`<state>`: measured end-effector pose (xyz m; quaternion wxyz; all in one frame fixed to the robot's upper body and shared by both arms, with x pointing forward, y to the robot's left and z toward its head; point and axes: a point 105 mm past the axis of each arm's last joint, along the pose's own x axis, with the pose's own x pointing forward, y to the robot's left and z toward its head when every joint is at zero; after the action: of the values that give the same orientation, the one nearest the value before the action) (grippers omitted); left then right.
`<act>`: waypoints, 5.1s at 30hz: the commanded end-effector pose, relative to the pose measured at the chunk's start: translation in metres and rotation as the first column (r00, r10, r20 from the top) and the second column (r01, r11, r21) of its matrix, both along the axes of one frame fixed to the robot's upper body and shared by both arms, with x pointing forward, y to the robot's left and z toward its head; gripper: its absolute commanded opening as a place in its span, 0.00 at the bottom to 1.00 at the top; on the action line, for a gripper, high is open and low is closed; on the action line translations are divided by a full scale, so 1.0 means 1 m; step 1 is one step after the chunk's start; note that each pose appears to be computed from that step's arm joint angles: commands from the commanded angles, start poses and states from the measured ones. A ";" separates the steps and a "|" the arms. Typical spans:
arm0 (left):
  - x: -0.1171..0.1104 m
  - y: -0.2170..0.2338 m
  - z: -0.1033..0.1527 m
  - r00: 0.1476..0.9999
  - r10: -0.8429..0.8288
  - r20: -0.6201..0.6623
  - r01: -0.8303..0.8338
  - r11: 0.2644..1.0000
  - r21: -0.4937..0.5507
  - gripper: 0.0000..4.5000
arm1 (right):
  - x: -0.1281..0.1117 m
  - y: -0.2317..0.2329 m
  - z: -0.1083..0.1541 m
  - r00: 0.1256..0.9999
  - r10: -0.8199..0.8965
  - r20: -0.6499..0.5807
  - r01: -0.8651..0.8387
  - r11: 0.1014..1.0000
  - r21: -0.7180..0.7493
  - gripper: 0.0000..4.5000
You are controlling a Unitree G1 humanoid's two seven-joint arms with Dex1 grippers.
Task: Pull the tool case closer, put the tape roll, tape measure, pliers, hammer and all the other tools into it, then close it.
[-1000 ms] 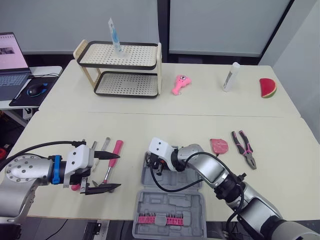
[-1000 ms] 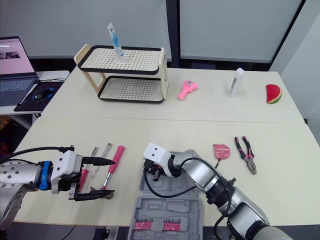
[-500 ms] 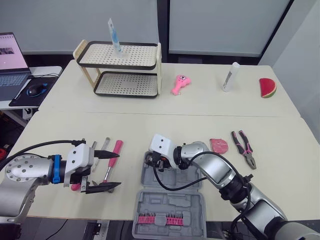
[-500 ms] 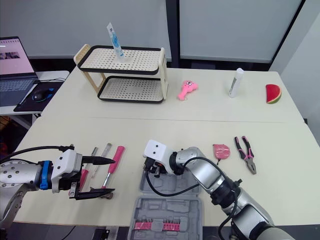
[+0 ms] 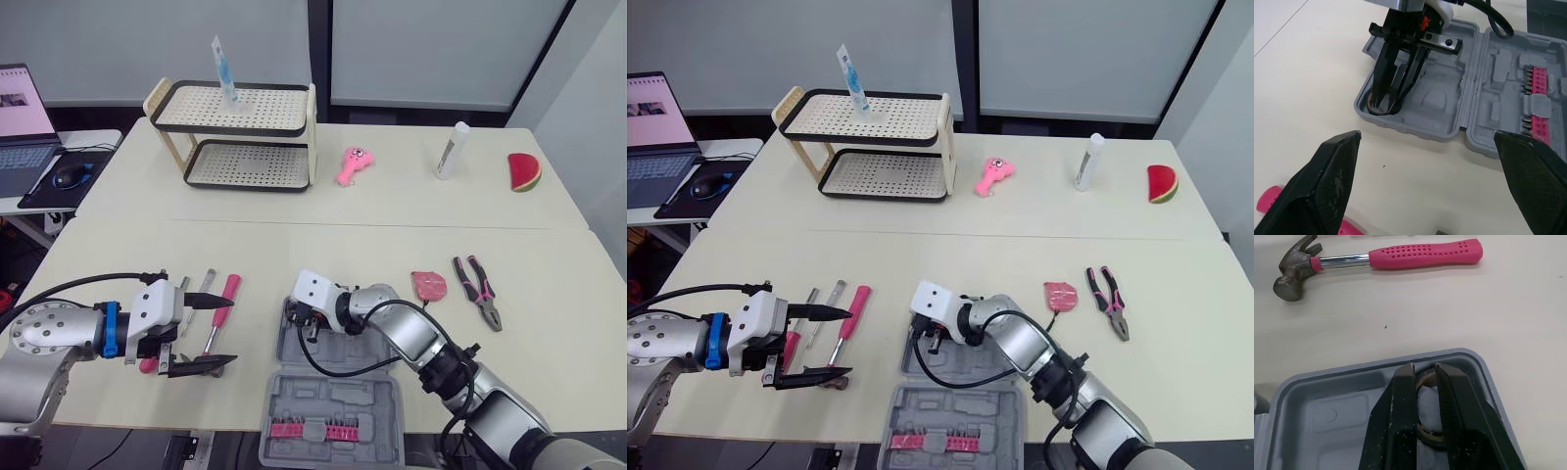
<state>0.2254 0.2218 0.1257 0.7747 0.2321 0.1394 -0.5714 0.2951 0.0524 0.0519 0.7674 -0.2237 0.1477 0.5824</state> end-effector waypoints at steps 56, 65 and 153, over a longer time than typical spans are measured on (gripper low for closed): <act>-0.054 0.136 -0.046 0.486 0.851 -0.197 -0.871 0.490 -0.030 1.00 | -0.134 -0.353 0.035 0.640 -0.763 0.091 0.768 0.638 -0.049 0.69; -0.064 0.124 -0.040 0.479 0.853 -0.206 -0.872 0.489 -0.005 1.00 | -0.118 -0.336 0.037 0.673 -0.732 0.103 0.737 0.675 -0.022 0.99; -0.052 -0.120 0.007 0.853 -0.521 0.006 0.509 0.831 -0.226 1.00 | -0.183 -0.211 -0.034 0.488 -0.815 -0.314 0.785 0.566 -0.250 0.00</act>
<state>0.1790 0.1065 0.1266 0.6203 0.1563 0.0438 -0.7673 0.1122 -0.1642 0.0095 0.8917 -0.0371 0.4179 0.1700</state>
